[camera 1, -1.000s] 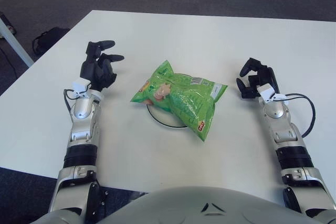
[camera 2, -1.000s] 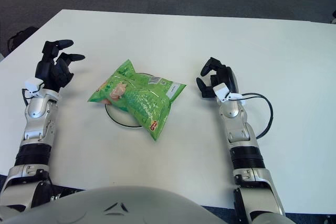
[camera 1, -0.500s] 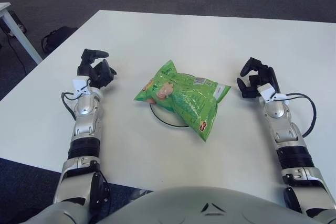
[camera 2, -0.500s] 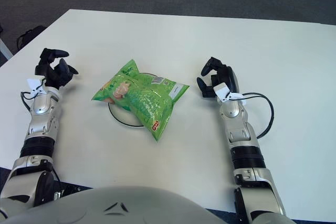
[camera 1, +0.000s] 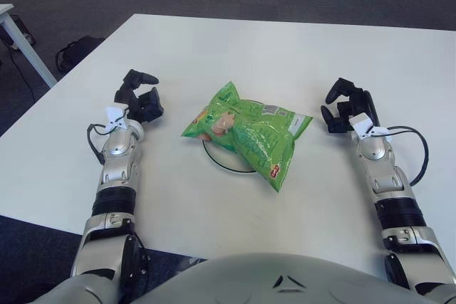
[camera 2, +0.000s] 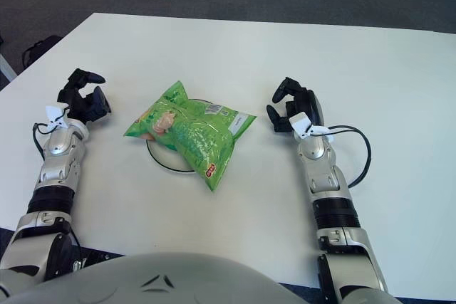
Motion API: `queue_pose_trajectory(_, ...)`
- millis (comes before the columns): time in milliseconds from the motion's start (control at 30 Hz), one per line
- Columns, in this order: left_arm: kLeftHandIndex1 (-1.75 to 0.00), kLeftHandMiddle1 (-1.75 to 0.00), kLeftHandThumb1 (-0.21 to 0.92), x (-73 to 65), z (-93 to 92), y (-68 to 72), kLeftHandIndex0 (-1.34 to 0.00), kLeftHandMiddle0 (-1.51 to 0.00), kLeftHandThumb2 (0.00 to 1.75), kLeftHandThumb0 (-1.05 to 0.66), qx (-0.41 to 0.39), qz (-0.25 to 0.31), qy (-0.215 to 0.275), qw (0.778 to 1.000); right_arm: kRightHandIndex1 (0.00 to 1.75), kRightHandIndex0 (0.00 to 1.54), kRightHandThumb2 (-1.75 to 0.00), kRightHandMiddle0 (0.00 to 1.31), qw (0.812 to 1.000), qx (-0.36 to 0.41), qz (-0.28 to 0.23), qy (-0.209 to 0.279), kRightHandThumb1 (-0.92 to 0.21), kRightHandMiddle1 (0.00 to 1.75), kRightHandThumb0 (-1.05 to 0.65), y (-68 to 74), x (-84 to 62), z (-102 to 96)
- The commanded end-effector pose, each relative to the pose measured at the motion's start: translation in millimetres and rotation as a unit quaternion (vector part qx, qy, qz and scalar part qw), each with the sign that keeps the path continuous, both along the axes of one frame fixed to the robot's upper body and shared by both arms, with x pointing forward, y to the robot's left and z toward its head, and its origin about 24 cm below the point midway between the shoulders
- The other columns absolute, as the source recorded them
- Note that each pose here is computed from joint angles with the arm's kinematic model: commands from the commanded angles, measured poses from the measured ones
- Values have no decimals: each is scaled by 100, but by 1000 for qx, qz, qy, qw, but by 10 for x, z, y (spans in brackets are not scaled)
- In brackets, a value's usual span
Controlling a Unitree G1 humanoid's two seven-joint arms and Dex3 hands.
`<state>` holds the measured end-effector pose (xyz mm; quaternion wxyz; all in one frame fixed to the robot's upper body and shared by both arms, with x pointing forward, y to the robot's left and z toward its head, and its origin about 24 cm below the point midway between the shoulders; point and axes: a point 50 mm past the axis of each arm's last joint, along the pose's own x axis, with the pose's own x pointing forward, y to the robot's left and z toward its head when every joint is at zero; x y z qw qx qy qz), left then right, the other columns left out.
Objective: Put the snack into the plate.
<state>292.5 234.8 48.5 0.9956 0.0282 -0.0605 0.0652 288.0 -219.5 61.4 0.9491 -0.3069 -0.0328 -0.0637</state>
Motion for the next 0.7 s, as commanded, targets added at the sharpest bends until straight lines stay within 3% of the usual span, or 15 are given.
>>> queue_pose_trajectory(0, -175, -175, 38, -264, -511, -156, -56, -127, 124, -46, -27, -13, 91, 995, 175, 133, -143, 69, 995, 5, -14, 94, -23, 175, -52, -51, -151, -384)
queue_pose_trajectory(267, -175, -175, 36, -318, -519, -435, -58, -129, 126, -47, -13, -76, 94, 993, 175, 133, -143, 69, 996, 8, -15, 93, -23, 175, -52, -52, -151, -373)
queue_pose_trajectory(667, -175, -175, 38, -381, -466, -479, -57, -129, 125, -46, -5, -134, 73, 988, 175, 133, -143, 69, 995, 13, -18, 100, -22, 175, -52, -79, -146, -393)
